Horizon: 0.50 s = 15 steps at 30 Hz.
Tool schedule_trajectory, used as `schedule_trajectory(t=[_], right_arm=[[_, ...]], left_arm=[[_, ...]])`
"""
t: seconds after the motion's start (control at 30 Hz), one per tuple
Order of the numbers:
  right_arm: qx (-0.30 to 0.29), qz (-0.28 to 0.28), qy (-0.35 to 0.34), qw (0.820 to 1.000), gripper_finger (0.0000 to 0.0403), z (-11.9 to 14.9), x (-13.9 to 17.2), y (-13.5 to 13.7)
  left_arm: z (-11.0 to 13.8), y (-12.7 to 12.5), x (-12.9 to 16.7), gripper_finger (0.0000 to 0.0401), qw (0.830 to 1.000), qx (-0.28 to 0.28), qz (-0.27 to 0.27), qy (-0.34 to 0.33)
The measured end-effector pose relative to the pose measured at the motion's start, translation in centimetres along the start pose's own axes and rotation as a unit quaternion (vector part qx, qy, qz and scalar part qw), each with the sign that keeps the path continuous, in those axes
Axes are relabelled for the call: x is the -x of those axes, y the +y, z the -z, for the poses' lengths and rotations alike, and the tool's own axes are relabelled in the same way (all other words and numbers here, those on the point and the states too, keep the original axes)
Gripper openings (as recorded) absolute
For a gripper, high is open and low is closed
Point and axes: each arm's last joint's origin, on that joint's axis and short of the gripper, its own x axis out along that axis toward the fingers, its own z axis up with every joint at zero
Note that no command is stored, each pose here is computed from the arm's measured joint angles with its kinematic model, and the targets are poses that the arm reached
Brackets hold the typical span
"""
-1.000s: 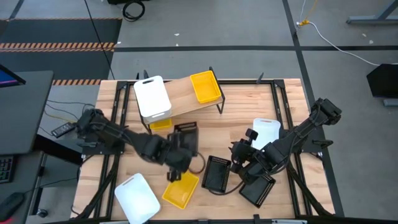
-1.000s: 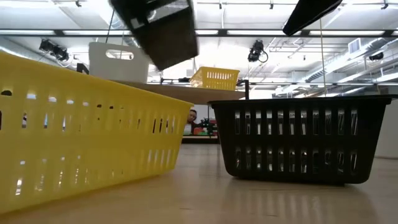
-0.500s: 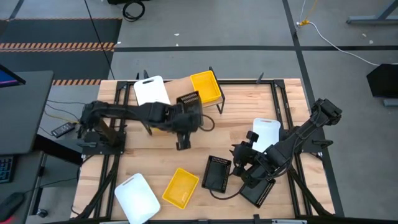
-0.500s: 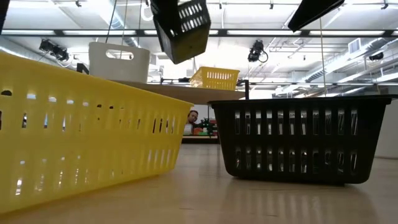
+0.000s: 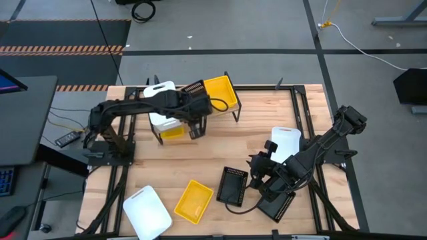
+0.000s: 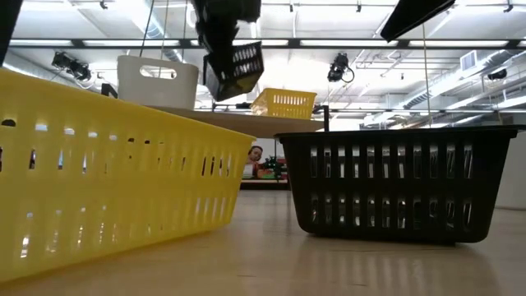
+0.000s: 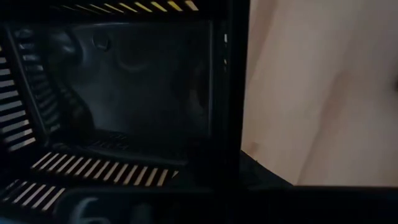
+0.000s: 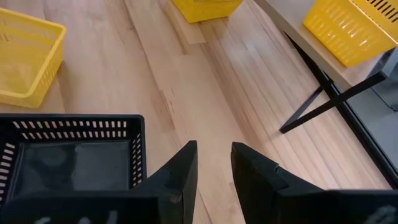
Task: Stack baskets on shelf by color
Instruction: Put the left black bin on the shelf
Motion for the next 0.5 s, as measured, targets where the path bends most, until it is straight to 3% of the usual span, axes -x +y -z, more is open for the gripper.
schedule_trajectory(t=[0.5], right_arm=[[-0.001, -0.001, 0.000, 1.000, 0.0103, 0.0, 0.0, 0.0]], left_arm=[[0.3, 1.7, -1.9, 0.0007, 1.000, -0.021, 0.001, 0.018]])
